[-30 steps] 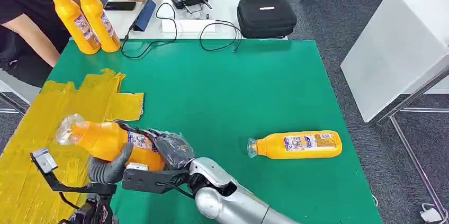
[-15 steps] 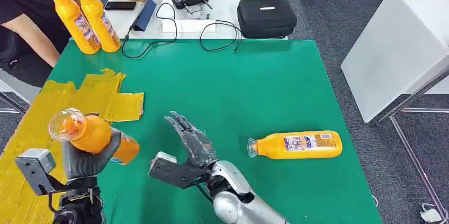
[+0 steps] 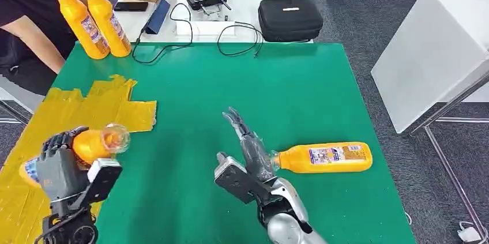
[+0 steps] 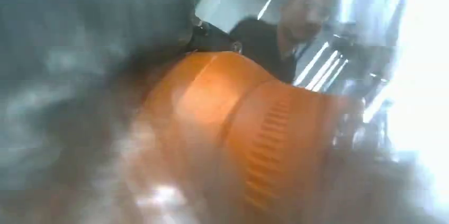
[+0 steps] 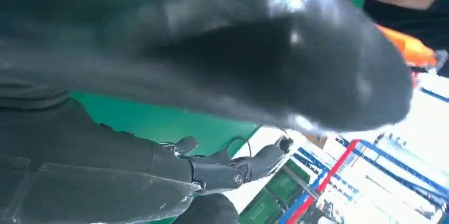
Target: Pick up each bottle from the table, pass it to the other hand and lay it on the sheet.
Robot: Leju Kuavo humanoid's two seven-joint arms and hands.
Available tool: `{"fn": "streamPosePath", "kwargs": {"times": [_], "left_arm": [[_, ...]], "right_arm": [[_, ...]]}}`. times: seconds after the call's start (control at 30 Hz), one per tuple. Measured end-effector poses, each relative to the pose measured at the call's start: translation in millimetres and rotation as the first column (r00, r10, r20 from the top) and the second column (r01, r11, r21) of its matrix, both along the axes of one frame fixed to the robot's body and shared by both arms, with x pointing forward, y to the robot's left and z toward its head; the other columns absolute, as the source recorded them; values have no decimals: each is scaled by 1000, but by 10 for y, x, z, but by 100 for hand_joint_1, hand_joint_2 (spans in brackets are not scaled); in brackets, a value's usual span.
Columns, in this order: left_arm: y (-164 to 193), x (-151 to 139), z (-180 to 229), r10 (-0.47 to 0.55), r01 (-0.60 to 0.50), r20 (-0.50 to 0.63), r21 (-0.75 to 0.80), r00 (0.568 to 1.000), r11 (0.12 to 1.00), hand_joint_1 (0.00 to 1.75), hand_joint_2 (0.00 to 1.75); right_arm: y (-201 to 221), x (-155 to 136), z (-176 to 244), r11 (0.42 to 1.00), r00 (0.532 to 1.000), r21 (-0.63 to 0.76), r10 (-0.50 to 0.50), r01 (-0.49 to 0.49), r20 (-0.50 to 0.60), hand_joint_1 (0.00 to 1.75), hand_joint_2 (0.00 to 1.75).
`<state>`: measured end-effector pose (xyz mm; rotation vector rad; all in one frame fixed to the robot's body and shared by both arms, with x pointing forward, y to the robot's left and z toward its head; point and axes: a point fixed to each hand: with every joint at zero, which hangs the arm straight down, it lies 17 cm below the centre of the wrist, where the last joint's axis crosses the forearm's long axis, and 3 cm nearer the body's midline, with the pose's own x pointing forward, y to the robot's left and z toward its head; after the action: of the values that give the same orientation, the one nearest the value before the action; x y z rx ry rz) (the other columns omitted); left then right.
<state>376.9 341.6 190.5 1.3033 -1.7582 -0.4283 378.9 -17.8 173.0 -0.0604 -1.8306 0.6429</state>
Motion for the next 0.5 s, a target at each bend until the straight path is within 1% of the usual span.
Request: {"fn": "streamPosePath", "kwargs": {"times": [0.07,0.17,0.23,0.37,0.4,0.5], "left_arm": [[-18,52,-201,24,-18,-54,111,998,994,175,175],[-58,102,-544,26,1,-136,192,990,981,175,175],[-95,132,-837,9,37,-218,207,976,978,175,175],[-190,144,-1393,-32,120,-390,205,920,971,175,175],[-213,141,-1482,-37,138,-417,213,908,967,175,175],[-228,158,-1577,-43,156,-443,222,895,962,175,175]], "right_arm": [[-27,8,34,1000,1000,9,4,-4,0,0,0],[-39,9,35,1000,1000,12,9,-9,-5,0,0],[-28,3,24,1000,1000,12,17,-17,-11,0,0],[-3,-11,-3,999,999,9,34,-34,-25,0,0],[-1,-12,-6,999,999,8,36,-35,-26,0,0],[2,-14,-9,999,999,7,37,-37,-27,0,0]]}}
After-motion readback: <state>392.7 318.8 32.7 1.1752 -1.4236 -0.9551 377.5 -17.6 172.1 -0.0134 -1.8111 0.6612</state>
